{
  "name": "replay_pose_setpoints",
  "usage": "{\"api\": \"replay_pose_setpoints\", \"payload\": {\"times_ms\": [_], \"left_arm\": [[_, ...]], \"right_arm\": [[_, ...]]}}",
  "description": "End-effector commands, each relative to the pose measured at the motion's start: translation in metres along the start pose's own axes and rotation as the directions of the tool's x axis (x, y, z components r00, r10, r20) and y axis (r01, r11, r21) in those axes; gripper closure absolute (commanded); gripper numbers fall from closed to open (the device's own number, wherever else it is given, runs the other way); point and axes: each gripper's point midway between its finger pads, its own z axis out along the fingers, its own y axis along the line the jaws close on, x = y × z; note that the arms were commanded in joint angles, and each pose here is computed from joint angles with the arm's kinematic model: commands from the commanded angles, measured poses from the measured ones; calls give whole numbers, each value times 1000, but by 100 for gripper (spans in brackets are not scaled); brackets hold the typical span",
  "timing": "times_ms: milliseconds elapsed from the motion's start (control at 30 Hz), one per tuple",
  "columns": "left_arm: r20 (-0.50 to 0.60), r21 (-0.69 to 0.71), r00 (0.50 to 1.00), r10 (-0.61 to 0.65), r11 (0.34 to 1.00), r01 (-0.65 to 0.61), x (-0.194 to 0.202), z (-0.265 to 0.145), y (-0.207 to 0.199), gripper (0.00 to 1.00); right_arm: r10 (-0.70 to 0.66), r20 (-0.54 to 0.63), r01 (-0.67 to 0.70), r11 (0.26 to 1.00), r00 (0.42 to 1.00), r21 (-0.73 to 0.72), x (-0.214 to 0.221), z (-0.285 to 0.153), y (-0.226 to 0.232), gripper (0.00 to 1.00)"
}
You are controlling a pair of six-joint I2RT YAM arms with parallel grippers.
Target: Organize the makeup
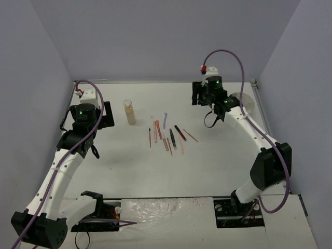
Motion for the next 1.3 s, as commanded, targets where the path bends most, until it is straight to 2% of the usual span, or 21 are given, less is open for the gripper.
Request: {"api": "replay_pose_setpoints", "payload": {"times_ms": [0,133,233,633,767,1267], "left_arm": [[58,43,998,-11,999,9,-22,-2,-7,3],[47,55,999,-11,998,8,-19,1,-10,3],[40,64,999,-12,998,9,-18,2,-12,3],[32,77,999,-12,997,9,-17,3,-15,3],[31,82,999,-12,997,10,-17,3,-16,3],[23,87,1000,-8,996,6,-15,5,-17,3]], "right_arm": [[-133,-75,119,977,988,-176,50,-5,66,40],[-207,-144,168,955,968,-244,89,2,95,42],[-225,-187,174,951,956,-256,109,8,99,42],[-249,-408,177,962,878,-207,179,36,59,56],[-265,-443,178,957,857,-229,189,36,54,61],[-309,-517,206,947,798,-247,215,48,42,69]]}}
